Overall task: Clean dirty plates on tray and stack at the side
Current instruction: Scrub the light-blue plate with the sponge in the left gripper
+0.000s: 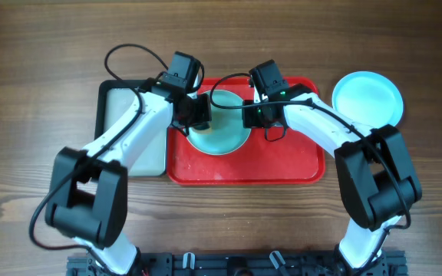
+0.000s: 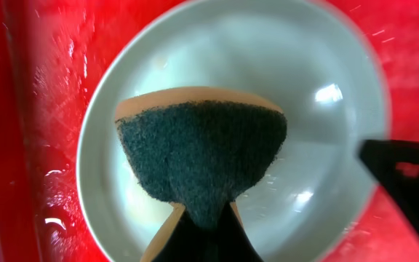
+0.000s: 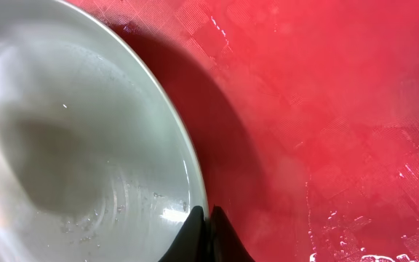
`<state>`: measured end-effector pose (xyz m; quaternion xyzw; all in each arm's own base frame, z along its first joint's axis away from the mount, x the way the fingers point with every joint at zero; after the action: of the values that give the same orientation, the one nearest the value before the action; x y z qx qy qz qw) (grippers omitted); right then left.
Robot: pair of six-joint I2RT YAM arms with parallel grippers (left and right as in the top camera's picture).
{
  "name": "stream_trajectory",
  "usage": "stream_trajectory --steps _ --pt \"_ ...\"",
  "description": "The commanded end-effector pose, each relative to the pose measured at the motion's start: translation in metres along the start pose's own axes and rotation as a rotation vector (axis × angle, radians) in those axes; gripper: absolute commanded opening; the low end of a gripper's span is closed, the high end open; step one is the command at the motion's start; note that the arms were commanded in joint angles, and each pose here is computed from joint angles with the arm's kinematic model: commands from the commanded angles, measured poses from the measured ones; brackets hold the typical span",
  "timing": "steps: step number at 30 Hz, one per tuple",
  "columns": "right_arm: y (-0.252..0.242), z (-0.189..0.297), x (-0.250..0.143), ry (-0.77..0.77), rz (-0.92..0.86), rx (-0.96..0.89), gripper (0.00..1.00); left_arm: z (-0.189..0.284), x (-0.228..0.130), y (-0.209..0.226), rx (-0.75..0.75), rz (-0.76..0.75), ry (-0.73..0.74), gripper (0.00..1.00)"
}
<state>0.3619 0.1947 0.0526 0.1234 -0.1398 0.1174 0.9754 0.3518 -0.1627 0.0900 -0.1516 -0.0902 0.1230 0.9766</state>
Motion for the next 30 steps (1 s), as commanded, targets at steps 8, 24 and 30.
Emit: stream_trajectory --steps 8,24,30 --pt "0.003 -0.001 -0.002 0.007 -0.011 0.015 0.04 -0.035 -0.003 0.029 0.147 0.005 0.004 0.04" --pt "0.004 -0.001 -0.002 0.007 -0.011 0.023 0.04 -0.063 -0.010 0.008 -0.028 0.024 0.083 0.04" --pt "0.015 -0.001 -0.002 0.013 -0.004 0.106 0.04 -0.065 -0.013 -0.004 -0.070 0.021 0.086 0.04"
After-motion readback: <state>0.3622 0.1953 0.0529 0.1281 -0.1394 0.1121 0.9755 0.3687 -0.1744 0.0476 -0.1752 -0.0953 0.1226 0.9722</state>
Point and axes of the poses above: each gripper's point midway between its finger pads, its own z axis back along the fingers, its own y axis along the line the jaws close on, x = y × z, the point moved 4 cm from there along z, back along the fingers, and after that the axes turned 10 degrees about z, right-handed, at the moved point
